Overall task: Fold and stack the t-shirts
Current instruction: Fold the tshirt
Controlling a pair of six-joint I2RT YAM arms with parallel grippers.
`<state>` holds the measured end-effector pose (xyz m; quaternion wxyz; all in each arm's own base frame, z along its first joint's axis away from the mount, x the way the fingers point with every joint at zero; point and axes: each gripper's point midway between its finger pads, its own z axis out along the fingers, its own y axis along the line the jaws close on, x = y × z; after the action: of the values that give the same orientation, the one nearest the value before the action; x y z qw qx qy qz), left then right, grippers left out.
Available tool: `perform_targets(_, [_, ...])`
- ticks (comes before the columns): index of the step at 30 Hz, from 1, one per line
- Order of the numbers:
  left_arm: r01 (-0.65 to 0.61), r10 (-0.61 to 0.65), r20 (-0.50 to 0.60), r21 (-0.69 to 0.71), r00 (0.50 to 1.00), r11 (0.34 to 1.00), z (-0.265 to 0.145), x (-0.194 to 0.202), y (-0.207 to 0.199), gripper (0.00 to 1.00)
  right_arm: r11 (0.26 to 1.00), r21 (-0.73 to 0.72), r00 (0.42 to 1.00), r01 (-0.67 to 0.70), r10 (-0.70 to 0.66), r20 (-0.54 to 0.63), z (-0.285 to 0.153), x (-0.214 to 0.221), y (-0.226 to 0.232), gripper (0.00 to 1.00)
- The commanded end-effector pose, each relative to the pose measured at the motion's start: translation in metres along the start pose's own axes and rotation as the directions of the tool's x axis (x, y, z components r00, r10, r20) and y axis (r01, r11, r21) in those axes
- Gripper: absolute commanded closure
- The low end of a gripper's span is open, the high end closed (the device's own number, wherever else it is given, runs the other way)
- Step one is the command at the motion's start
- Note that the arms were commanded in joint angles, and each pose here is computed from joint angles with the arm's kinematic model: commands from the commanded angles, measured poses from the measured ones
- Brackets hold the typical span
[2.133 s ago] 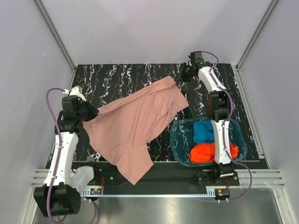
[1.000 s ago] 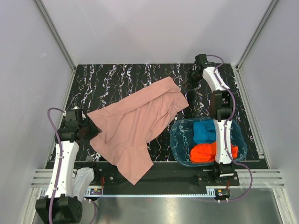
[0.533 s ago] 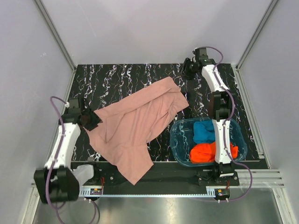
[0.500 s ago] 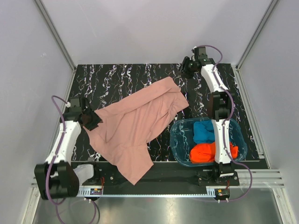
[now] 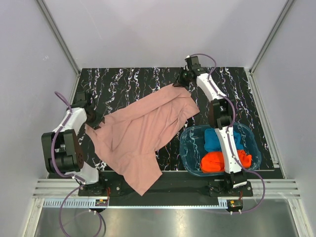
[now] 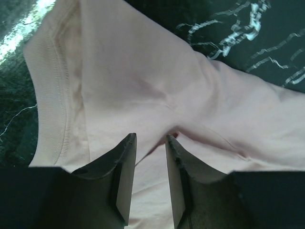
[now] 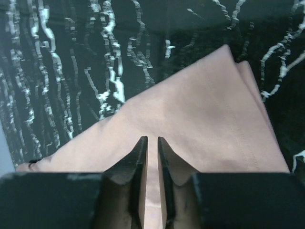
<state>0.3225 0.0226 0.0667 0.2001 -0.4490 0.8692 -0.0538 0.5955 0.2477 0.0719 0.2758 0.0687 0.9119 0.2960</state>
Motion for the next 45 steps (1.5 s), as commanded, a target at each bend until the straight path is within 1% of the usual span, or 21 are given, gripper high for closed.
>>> perform_targets(1, [0.093,-0.092,0.033,-0.025,0.995,0.995,0.008,-0.011,0.004,0.63,0.999,0.034,0.997,-0.009,0.006,0.077,0.0,-0.019,-0.008,0.83])
perform_targets(6, [0.15,-0.157,-0.035,-0.157,0.987,0.976,0.035,-0.005,0.027,0.62,0.996,0.063,0.996,-0.058,0.053,0.071,0.015,-0.012,-0.022,0.84])
perform_targets(12, [0.166,-0.173,-0.027,-0.17,0.985,0.971,0.056,-0.03,0.021,0.62,0.988,0.024,0.984,-0.154,0.151,0.098,0.037,-0.015,-0.024,0.82])
perform_targets(15, [0.178,-0.191,-0.053,-0.19,0.98,0.965,0.073,-0.042,0.018,0.62,0.978,0.008,0.973,-0.207,0.205,0.104,0.051,-0.014,-0.031,0.82])
perform_targets(18, [0.189,-0.204,-0.063,-0.191,0.977,0.963,0.086,-0.06,0.01,0.62,0.957,-0.036,0.946,-0.288,0.29,0.147,0.059,-0.026,-0.03,0.83])
perform_targets(20, [0.154,-0.165,-0.057,-0.159,0.985,0.975,0.095,-0.072,0.001,0.62,0.947,-0.08,0.925,-0.311,0.321,0.203,0.059,-0.043,-0.027,0.82])
perform_targets(24, [0.148,-0.148,0.009,-0.1,0.989,0.984,0.098,-0.121,-0.024,0.62,0.888,-0.199,0.848,-0.413,0.455,0.272,0.064,-0.075,-0.022,0.82])
perform_targets(26, [0.136,-0.135,0.02,-0.096,0.991,0.986,0.107,-0.136,-0.025,0.61,0.865,-0.251,0.819,-0.435,0.496,0.287,0.07,-0.083,-0.023,0.83])
perform_targets(27, [0.118,-0.115,0.046,-0.062,0.992,0.991,0.103,-0.153,-0.036,0.61,0.842,-0.288,0.8,-0.456,0.53,0.282,0.067,-0.089,-0.016,0.83])
perform_targets(29, [0.093,-0.092,0.051,-0.026,0.994,0.995,0.102,-0.167,-0.044,0.6,0.828,-0.324,0.795,-0.457,0.544,0.269,0.06,-0.096,-0.008,0.82])
perform_targets(30, [0.048,-0.049,0.062,0.014,0.997,0.999,0.097,-0.176,-0.054,0.58,0.84,-0.326,0.811,-0.433,0.521,0.266,0.055,-0.097,-0.004,0.81])
perform_targets(32, [-0.004,-0.001,0.072,0.081,0.997,0.997,0.09,-0.179,-0.069,0.56,0.865,-0.302,0.844,-0.402,0.478,0.245,0.042,-0.095,0.001,0.73])
perform_targets(33, [-0.033,0.023,0.093,0.106,0.995,0.994,0.076,-0.18,-0.075,0.51,0.895,-0.29,0.872,-0.339,0.415,0.26,0.024,-0.101,0.012,0.7])
perform_targets(35, [-0.055,0.044,0.085,0.135,0.995,0.989,0.071,-0.167,-0.076,0.48,0.922,-0.249,0.899,-0.298,0.359,0.251,-0.012,-0.106,0.021,0.62])
perform_targets(36, [-0.067,0.055,0.083,0.147,0.995,0.987,0.066,-0.162,-0.076,0.48,0.949,-0.202,0.922,-0.243,0.291,0.256,-0.021,-0.104,0.016,0.6])
perform_targets(37, [-0.078,0.066,0.084,0.155,0.994,0.985,0.056,-0.154,-0.073,0.48,0.96,-0.137,0.933,-0.244,0.271,0.238,-0.031,-0.097,0.01,0.58])
perform_targets(38, [-0.097,0.083,0.094,0.165,0.992,0.981,0.051,-0.151,-0.076,0.47,0.969,-0.124,0.935,-0.214,0.24,0.261,-0.057,-0.106,0.019,0.56])
perform_targets(40, [-0.146,0.129,0.114,0.164,0.985,0.976,0.034,-0.145,-0.075,0.48,0.985,-0.066,0.947,-0.159,0.171,0.273,-0.078,-0.107,0.017,0.49])
perform_targets(42, [-0.18,0.168,0.091,0.141,0.982,0.974,0.026,-0.131,-0.068,0.48,0.992,0.008,0.957,-0.127,0.121,0.263,-0.106,-0.103,0.016,0.41])
perform_targets(43, [-0.196,0.181,0.108,0.15,0.978,0.969,0.016,-0.13,-0.071,0.48,0.991,0.049,0.965,-0.125,0.11,0.236,-0.113,-0.095,0.012,0.37])
perform_targets(45, [-0.245,0.232,0.105,0.142,0.967,0.959,0.007,-0.117,-0.074,0.48,0.994,0.078,0.974,-0.079,0.061,0.218,-0.13,-0.088,0.014,0.36])
